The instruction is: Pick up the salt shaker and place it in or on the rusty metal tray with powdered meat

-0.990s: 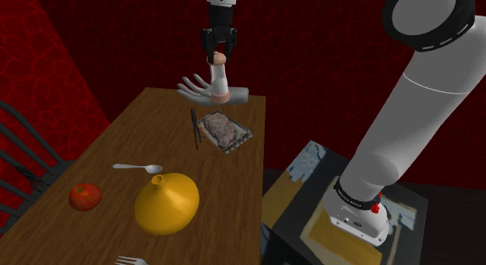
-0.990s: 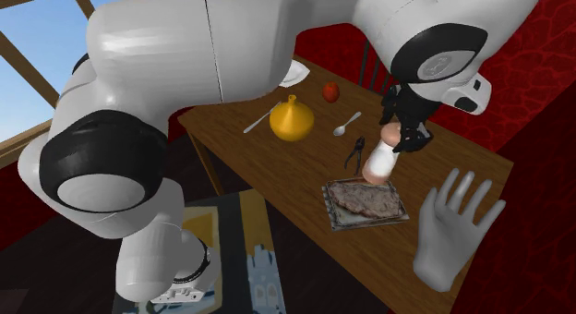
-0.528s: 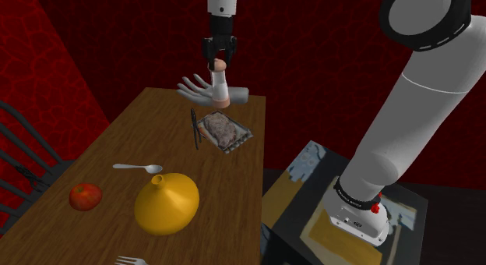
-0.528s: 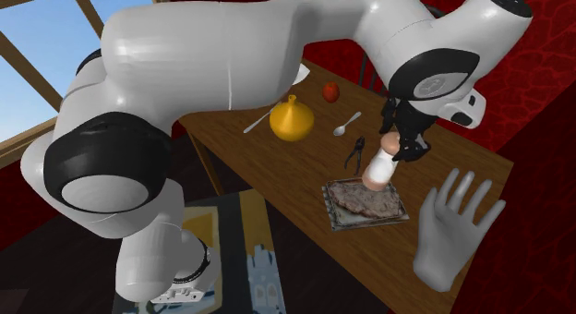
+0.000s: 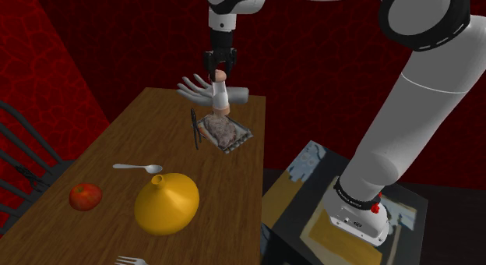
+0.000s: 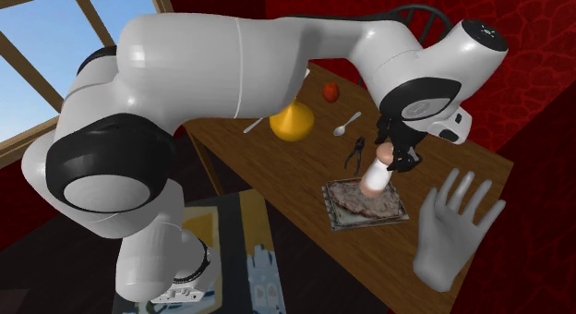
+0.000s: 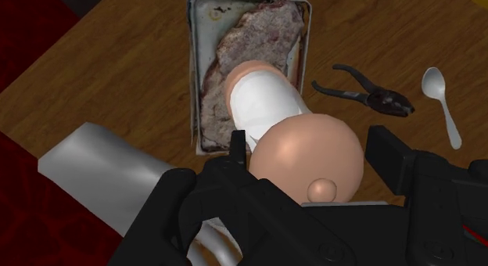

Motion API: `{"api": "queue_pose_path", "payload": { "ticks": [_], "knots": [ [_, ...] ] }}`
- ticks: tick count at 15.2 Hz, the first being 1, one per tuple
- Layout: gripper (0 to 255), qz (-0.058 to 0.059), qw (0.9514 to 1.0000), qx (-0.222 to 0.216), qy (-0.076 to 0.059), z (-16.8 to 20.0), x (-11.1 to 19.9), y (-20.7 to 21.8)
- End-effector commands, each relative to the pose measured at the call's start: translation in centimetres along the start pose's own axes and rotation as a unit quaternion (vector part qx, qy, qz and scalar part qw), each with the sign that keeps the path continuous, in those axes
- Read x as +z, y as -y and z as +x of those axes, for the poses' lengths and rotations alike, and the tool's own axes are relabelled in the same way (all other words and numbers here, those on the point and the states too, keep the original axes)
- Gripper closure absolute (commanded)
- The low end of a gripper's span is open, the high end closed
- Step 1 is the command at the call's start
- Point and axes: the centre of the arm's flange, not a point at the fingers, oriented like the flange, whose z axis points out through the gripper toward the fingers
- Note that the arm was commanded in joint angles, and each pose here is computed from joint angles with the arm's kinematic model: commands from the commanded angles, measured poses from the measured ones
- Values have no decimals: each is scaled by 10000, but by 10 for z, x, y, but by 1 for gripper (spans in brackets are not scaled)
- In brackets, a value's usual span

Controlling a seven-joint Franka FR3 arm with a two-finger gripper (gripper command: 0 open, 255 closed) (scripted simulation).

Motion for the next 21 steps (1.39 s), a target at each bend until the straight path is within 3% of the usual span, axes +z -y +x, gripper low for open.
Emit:
{"api": "queue_pose_path", "payload": {
  "ticks": [1, 12, 20, 21],
  "knots": [
    [255, 0, 10000, -1, -3, 0, 10, -2],
    [255, 0, 10000, -1, -3, 1, 69, -11],
    [255, 0, 10000, -1, -3, 1, 69, -11],
    [0, 0, 10000, -1, -3, 1, 69, -11]
  ]
}}
